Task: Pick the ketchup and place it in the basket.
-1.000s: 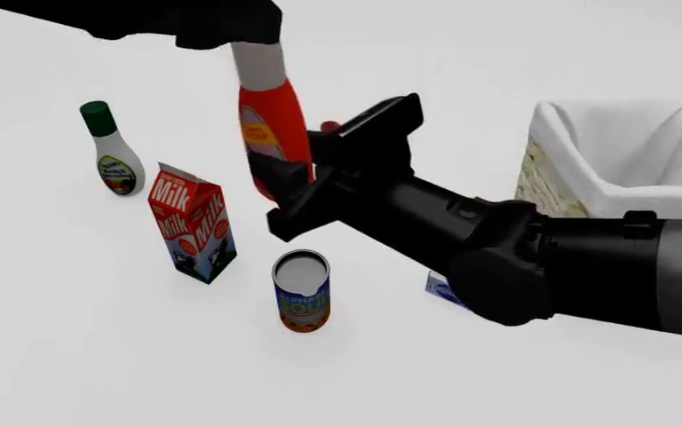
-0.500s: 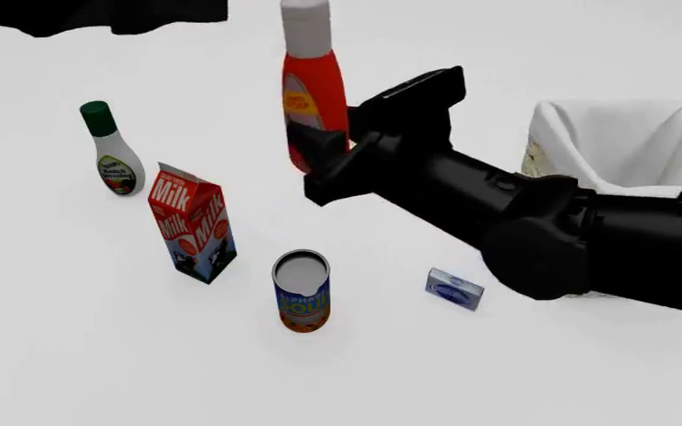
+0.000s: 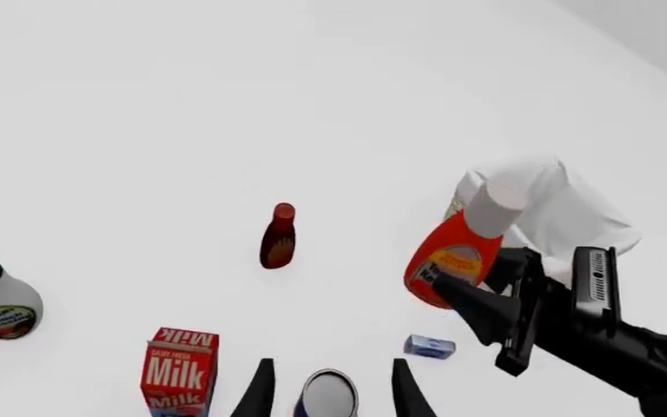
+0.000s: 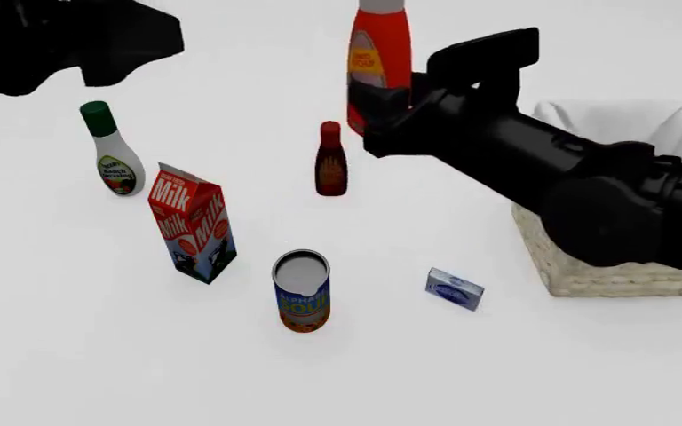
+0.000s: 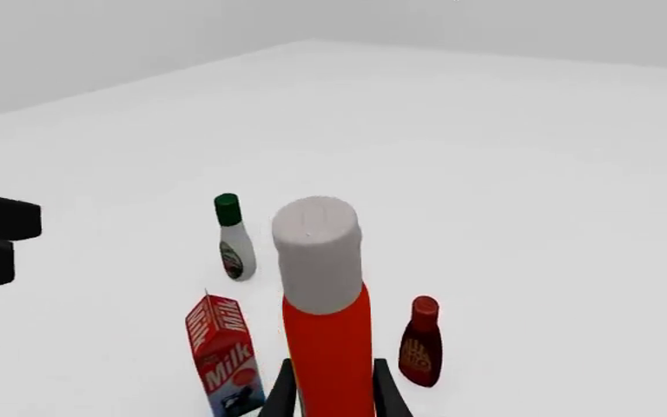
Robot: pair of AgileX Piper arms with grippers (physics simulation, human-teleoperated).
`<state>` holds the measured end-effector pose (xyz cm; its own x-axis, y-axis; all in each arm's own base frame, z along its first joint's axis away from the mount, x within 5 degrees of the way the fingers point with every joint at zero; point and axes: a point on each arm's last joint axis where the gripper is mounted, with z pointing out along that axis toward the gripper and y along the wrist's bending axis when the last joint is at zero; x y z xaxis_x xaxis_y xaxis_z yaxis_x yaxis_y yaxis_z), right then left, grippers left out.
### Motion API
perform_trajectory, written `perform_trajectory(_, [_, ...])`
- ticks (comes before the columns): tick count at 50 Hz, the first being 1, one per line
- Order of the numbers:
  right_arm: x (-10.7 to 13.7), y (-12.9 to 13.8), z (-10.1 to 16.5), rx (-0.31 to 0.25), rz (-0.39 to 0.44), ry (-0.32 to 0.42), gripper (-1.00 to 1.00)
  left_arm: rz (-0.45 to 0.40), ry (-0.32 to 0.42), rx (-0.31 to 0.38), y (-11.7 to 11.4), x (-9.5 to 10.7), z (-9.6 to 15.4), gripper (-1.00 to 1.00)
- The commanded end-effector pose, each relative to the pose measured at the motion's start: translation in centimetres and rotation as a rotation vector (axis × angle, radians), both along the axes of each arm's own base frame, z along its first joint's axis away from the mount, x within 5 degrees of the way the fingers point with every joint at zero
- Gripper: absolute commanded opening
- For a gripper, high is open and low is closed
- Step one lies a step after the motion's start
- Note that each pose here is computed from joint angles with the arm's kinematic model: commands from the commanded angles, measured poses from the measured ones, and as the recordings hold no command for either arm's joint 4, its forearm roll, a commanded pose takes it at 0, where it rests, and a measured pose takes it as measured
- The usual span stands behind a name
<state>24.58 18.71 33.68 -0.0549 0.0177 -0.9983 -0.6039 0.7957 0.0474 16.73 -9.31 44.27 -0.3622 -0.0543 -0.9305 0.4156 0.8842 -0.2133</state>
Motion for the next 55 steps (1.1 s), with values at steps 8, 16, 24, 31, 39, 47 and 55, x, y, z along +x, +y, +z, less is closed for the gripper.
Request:
perform_trajectory(8, [1.2, -4.0, 1.1, 0.009, -0.133, -0.007, -1.0, 0.106, -0.069, -0.033, 2.1, 0.3, -4.0, 1.0])
perform_trajectory(16, [2.0, -5.5, 1.3, 0.004, -0.191, -0.007, -1.0, 0.133, -0.102, -0.058, 2.8, -0.3, -4.8, 1.0])
perform_trajectory(24, [3.0, -7.4, 1.5, 0.002, -0.26, -0.006, -1.0, 0.21, -0.201, -0.054, 4.6, -1.0, -5.6, 1.0])
perform_trajectory(31, [3.5, -8.8, 2.1, -0.002, -0.311, -0.02, -1.0, 0.254, -0.253, -0.039, 5.5, -1.5, -6.2, 1.0])
perform_trajectory(39, [4.0, -10.3, 2.2, 0.007, -0.366, -0.019, -1.0, 0.272, -0.269, -0.036, 5.9, -1.6, -6.7, 1.0])
perform_trajectory(47, [4.6, -12.3, 1.9, 0.015, -0.435, -0.018, -1.0, 0.27, -0.275, -0.037, 5.8, -1.6, -7.2, 1.0])
perform_trajectory(55, [5.4, -14.5, 2.2, 0.013, -0.512, -0.026, -1.0, 0.262, -0.265, -0.043, 5.6, -1.0, -7.6, 1.0])
